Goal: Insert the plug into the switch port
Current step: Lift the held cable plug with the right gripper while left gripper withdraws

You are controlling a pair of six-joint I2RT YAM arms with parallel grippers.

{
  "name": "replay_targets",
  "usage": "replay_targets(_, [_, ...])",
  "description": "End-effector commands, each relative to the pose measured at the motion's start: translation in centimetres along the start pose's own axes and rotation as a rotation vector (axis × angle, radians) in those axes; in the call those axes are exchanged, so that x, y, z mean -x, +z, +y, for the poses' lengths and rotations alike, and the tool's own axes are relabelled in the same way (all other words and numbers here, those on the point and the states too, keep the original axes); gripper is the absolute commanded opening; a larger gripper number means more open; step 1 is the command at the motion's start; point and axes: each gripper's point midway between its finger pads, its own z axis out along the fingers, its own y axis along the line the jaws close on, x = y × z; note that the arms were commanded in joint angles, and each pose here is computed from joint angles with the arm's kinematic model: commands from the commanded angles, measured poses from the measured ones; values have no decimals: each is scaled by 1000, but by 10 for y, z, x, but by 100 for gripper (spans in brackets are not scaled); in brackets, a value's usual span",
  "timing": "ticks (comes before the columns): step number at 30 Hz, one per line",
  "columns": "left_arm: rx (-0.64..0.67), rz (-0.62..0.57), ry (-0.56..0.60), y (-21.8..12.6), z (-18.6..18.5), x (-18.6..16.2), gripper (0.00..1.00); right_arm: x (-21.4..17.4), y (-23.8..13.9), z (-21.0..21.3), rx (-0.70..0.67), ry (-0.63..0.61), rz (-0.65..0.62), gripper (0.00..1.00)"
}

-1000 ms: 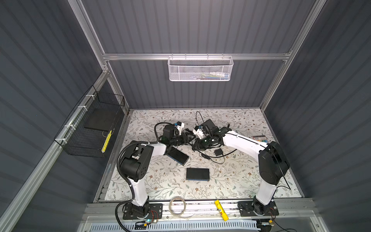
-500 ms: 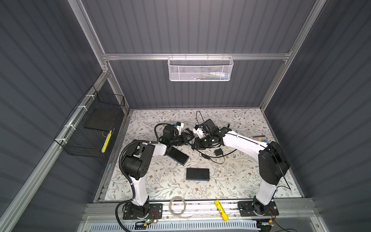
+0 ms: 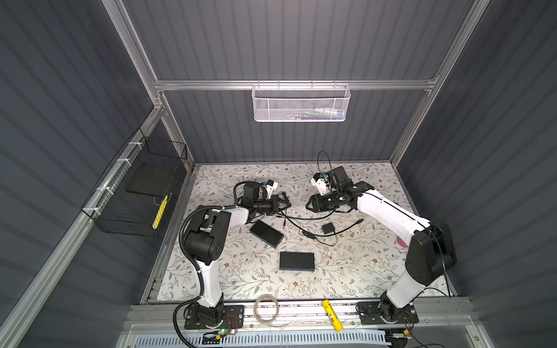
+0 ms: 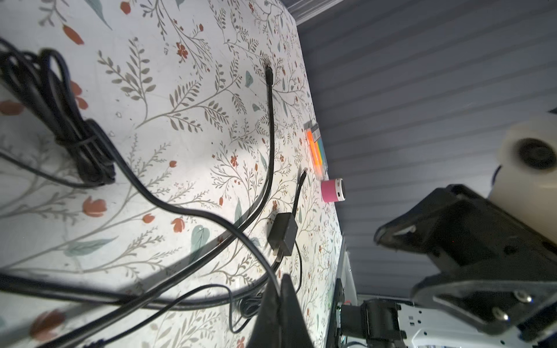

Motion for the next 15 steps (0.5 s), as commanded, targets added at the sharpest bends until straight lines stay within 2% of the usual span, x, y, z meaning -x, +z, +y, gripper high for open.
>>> replay_targets(1, [-45, 141, 57, -5, -14, -11, 3, 1, -19, 7, -93, -326, -9, 47])
replay_targets(2, [-41, 158, 70, -6, -15, -11, 3, 1, -19, 10, -117, -403, -29, 48])
replay_targets(5, [-29, 201, 92, -7, -16, -11, 4, -9, -4, 24, -219, -746, -76, 49])
replay_targets(7, [-16, 220, 94, -7, -15, -11, 4, -15, 12, 37, -232, -936, -106, 49])
replay_targets(13, [-21, 244, 67, -9, -16, -19, 4, -22, 43, 78, -175, -1273, -238, 49])
replay_targets(15, [-14, 253, 60, -9, -14, -22, 4, -21, 50, 86, -187, -1346, -291, 49])
